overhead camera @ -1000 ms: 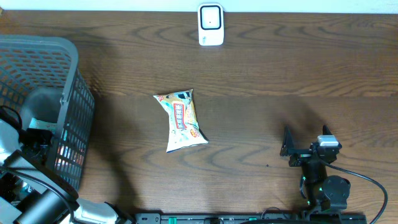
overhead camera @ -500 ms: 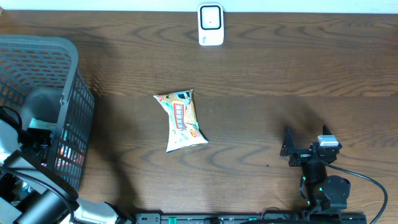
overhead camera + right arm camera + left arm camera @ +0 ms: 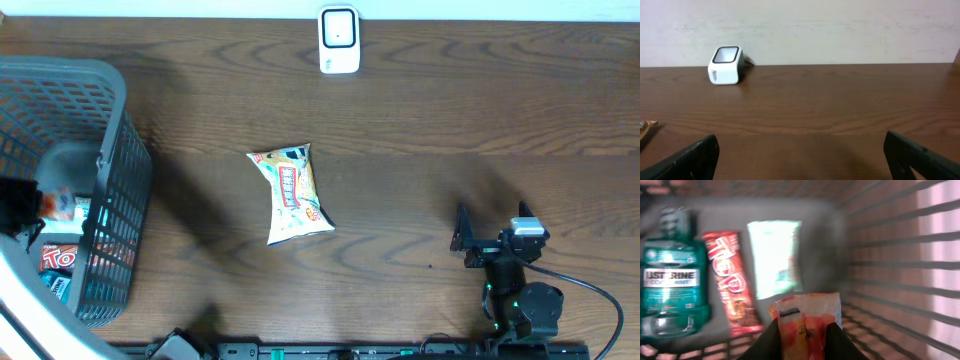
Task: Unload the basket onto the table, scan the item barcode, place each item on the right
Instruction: 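Carry the orange packet over and set it beside the snack bag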
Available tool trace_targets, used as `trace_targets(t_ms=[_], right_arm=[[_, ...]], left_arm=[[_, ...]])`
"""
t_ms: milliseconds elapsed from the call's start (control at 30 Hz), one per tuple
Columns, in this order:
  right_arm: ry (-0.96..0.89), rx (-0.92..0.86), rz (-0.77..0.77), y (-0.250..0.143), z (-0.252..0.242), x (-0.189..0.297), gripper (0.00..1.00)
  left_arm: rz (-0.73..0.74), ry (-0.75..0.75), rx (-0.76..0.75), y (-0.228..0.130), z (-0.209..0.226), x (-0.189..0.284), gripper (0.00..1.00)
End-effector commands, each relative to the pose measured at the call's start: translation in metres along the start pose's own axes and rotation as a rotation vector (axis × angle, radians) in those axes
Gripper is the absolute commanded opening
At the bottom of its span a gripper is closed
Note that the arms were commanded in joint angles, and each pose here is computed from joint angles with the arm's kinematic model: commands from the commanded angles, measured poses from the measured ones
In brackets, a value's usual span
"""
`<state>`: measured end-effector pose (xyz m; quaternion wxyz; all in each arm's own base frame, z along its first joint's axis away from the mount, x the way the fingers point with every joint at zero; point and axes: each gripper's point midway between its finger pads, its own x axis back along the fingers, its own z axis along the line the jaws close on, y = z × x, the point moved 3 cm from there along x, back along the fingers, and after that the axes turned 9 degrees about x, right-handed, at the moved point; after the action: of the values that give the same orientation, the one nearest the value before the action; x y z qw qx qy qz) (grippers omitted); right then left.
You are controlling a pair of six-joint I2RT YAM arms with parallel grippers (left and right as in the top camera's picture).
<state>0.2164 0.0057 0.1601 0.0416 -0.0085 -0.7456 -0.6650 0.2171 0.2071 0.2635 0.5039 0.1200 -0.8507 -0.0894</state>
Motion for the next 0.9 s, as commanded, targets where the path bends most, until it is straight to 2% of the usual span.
trace_targets(t_ms=[0,167,267,333,433,533,633,700,867], right_arm=[[0.002,0.005,0.0,-0.001,0.001,0.0,0.99],[0.002,0.005,0.0,-0.001,0.001,0.0,0.99],[0.002,0.005,0.0,-0.001,0.001,0.0,0.99],[0.002,0.005,0.0,-0.001,0.001,0.0,0.99],[0.002,0.005,0.0,-0.001,0.001,0.0,0.99],[0.002,0.005,0.0,-0.001,0.001,0.0,0.99],[0.002,0.005,0.0,-0.001,0.001,0.0,0.99],[0.002,0.005,0.0,-0.001,0.001,0.0,0.99],[0.002,0.005,0.0,-0.001,0.001,0.0,0.99]], left_arm=[[-0.009,-0.232,0.038,-0.018,-0.023,0.057,0.24],[-0.019,-0.495,0.002,-0.05,-0.041,0.123,0.25],[-0.002,-0.586,-0.014,-0.071,-0.044,0.149,0.25],[0.048,-0.632,-0.021,-0.089,-0.046,0.161,0.25],[0.167,-0.681,-0.112,-0.119,-0.059,0.165,0.25],[0.248,-0.67,-0.182,-0.141,-0.067,0.156,0.25],[0.342,-0.589,-0.293,-0.176,-0.079,0.132,0.25],[0.404,-0.516,-0.401,-0.213,-0.09,0.11,0.25],[0.451,-0.383,-0.598,-0.29,-0.102,0.065,0.25]])
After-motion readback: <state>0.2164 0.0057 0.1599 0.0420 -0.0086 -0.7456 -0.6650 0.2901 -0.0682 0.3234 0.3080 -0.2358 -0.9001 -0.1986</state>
